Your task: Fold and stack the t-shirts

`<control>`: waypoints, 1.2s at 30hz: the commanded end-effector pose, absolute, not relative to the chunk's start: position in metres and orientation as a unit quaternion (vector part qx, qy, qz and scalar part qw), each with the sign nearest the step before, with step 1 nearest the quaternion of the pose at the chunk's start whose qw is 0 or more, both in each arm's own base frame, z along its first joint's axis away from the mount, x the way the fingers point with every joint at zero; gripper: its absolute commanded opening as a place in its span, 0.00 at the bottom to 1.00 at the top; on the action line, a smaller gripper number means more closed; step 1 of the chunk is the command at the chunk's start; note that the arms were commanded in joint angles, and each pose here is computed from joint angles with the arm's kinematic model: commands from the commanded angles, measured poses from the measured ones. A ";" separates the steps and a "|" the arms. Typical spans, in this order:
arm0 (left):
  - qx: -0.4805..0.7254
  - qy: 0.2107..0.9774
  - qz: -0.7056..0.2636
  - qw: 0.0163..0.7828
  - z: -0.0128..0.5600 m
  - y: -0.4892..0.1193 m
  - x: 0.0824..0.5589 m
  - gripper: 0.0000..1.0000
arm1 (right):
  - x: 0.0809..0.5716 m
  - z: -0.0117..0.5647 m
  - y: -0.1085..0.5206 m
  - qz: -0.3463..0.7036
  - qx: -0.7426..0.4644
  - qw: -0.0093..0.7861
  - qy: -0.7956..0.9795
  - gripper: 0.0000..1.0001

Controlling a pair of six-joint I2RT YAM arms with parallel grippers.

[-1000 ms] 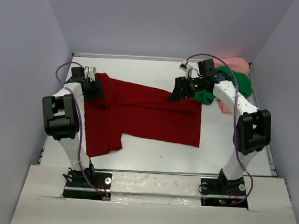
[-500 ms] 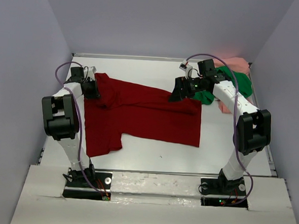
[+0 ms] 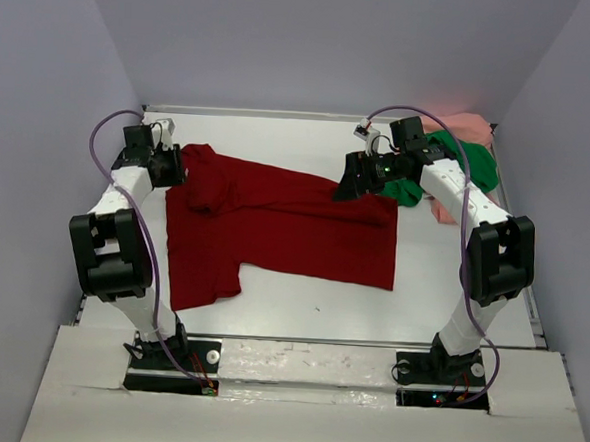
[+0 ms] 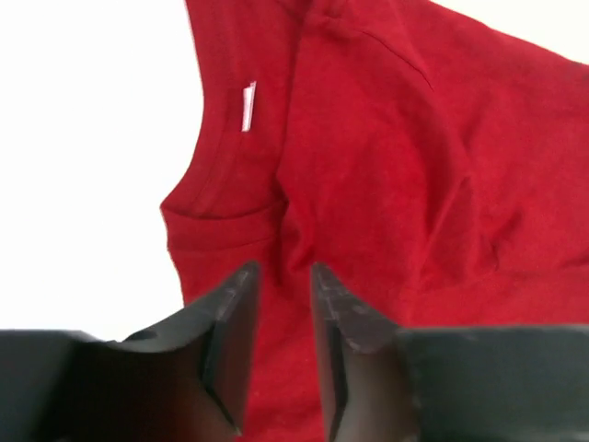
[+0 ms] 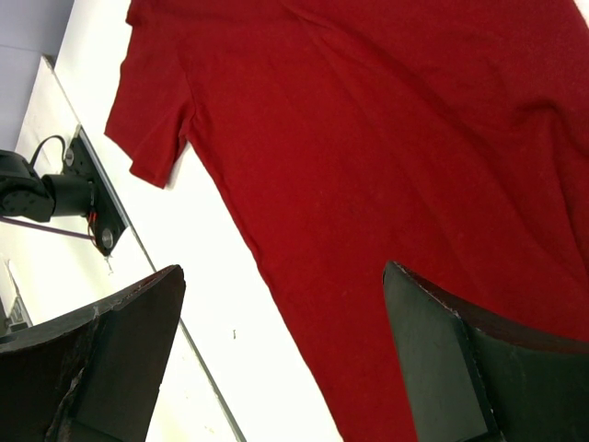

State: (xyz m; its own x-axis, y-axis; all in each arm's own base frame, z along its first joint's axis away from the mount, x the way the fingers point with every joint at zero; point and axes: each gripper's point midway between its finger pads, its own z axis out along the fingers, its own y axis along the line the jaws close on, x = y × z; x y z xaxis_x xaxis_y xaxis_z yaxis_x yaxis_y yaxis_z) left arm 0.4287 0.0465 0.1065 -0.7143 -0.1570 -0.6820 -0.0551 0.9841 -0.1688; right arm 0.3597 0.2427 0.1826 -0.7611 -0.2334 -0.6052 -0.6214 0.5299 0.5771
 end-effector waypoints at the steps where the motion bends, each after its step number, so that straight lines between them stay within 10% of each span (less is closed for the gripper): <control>1: -0.036 0.921 -0.099 0.376 0.113 0.036 0.426 0.64 | 0.362 0.201 0.247 0.418 -0.269 0.261 0.827 0.93; 20: -0.038 0.933 -0.166 0.316 0.055 0.017 0.431 0.61 | 0.361 0.201 0.245 0.413 -0.271 0.265 0.828 0.93; 24: -0.041 0.933 -0.166 0.316 0.053 0.017 0.431 0.49 | 0.362 0.202 0.245 0.413 -0.270 0.266 0.828 0.93; 30: -0.052 0.936 -0.144 0.316 0.050 0.024 0.430 0.05 | 0.361 0.201 0.245 0.412 -0.270 0.265 0.829 0.93; 36: -0.073 0.938 -0.099 0.325 0.059 0.041 0.426 0.00 | 0.361 0.201 0.245 0.414 -0.270 0.264 0.828 0.93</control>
